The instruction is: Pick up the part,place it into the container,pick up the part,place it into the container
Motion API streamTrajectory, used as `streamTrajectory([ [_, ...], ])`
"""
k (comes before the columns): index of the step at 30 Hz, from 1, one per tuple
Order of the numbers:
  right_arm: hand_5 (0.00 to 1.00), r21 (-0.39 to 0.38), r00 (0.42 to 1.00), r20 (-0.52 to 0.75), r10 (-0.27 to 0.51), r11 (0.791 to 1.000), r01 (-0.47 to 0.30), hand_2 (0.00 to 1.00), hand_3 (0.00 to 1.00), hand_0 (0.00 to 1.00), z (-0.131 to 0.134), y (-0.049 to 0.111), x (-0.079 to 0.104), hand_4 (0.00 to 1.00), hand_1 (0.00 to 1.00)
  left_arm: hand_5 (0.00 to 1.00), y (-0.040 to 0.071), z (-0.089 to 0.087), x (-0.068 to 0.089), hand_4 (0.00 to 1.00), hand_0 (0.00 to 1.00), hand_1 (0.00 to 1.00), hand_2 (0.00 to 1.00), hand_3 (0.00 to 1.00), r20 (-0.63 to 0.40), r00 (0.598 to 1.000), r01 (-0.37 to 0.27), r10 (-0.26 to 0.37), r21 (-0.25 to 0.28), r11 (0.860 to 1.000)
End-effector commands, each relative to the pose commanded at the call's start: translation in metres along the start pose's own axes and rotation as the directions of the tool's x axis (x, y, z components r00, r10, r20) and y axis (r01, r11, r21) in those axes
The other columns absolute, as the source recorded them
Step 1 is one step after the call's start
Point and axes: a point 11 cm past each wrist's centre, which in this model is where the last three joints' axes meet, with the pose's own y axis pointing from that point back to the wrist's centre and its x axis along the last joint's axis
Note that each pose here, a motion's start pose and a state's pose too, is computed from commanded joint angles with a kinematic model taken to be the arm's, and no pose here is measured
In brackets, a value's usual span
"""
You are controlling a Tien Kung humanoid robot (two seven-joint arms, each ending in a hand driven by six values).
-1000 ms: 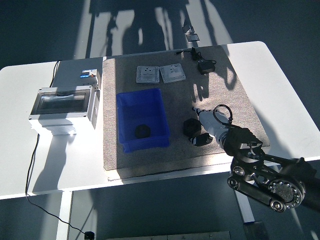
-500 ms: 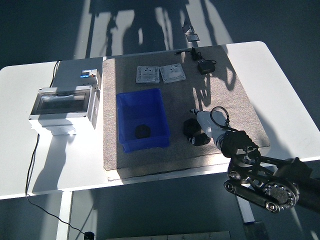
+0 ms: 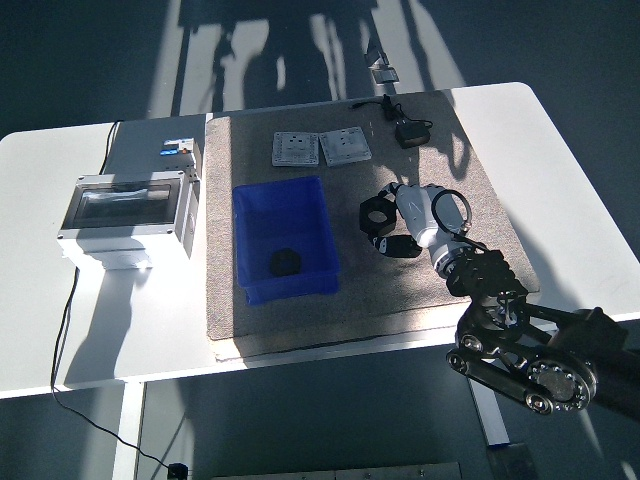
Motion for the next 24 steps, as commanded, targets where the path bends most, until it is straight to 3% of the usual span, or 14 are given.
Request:
streamTrajectory([
  [2, 0.002, 0.043, 0.997, 0.058, 0.05, 0.998, -0.053, 0.445, 0.606, 0.685, -0.01, -0.002, 0.01, 0.299, 0.261, 0.998, 0.0, 0.0, 0.0, 0.998, 0.587, 0.657, 0.748, 0.913, 0.0, 1.0, -0.001, 0.001, 0.0, 1.0],
  [3, 0.002, 0.077, 0.993, 0.095, 0.073, 0.994, -0.08, 0.434, 0.605, 0.639, -0.019, -0.002, 0.016, 0.303, 0.251, 0.998, 0.0, 0.0, 0.001, 0.998, 0.587, 0.657, 0.748, 0.913, 0.0, 1.0, -0.001, 0.001, 0.0, 1.0],
  [6, 0.002, 0.19, 0.978, 0.185, 0.095, 0.973, -0.13, 0.434, 0.605, 0.639, -0.049, 0.0, 0.027, 0.303, 0.251, 0.998, 0.0, 0.0, 0.001, 0.998, 0.587, 0.657, 0.748, 0.913, 0.0, 1.0, -0.003, 0.003, -0.001, 1.0],
  [11, 0.002, 0.38, 0.993, 0.12, 0.01, 0.923, -0.055, 0.443, 0.602, 0.636, -0.094, 0.003, 0.018, 0.306, 0.258, 0.998, 0.0, 0.003, 0.001, 0.998, 0.587, 0.657, 0.747, 0.913, 0.001, 1.0, -0.003, 0.003, -0.005, 1.0],
  [20, 0.002, 0.359, 0.995, -0.013, -0.1, 0.928, 0.098, 0.448, 0.624, 0.632, -0.094, -0.004, -0.015, 0.313, 0.248, 0.998, 0.0, 0.009, 0.002, 0.998, 0.588, 0.655, 0.746, 0.913, 0.007, 1.0, -0.003, 0.003, -0.014, 1.0],
  [21, 0.043, 0.354, 0.994, -0.015, -0.108, 0.929, 0.107, 0.576, 0.667, 0.664, -0.093, -0.005, -0.017, 0.334, 0.367, 0.998, 0.0, 0.009, 0.002, 0.998, 0.589, 0.655, 0.746, 0.912, 0.008, 1.0, -0.003, 0.003, -0.014, 1.0],
  [24, 0.043, 0.334, 0.989, -0.018, -0.144, 0.932, 0.142, 0.576, 0.667, 0.664, -0.088, -0.007, -0.023, 0.334, 0.367, 0.998, 0.0, 0.011, 0.003, 0.998, 0.589, 0.655, 0.746, 0.912, 0.006, 1.0, -0.002, 0.002, -0.017, 1.0],
])
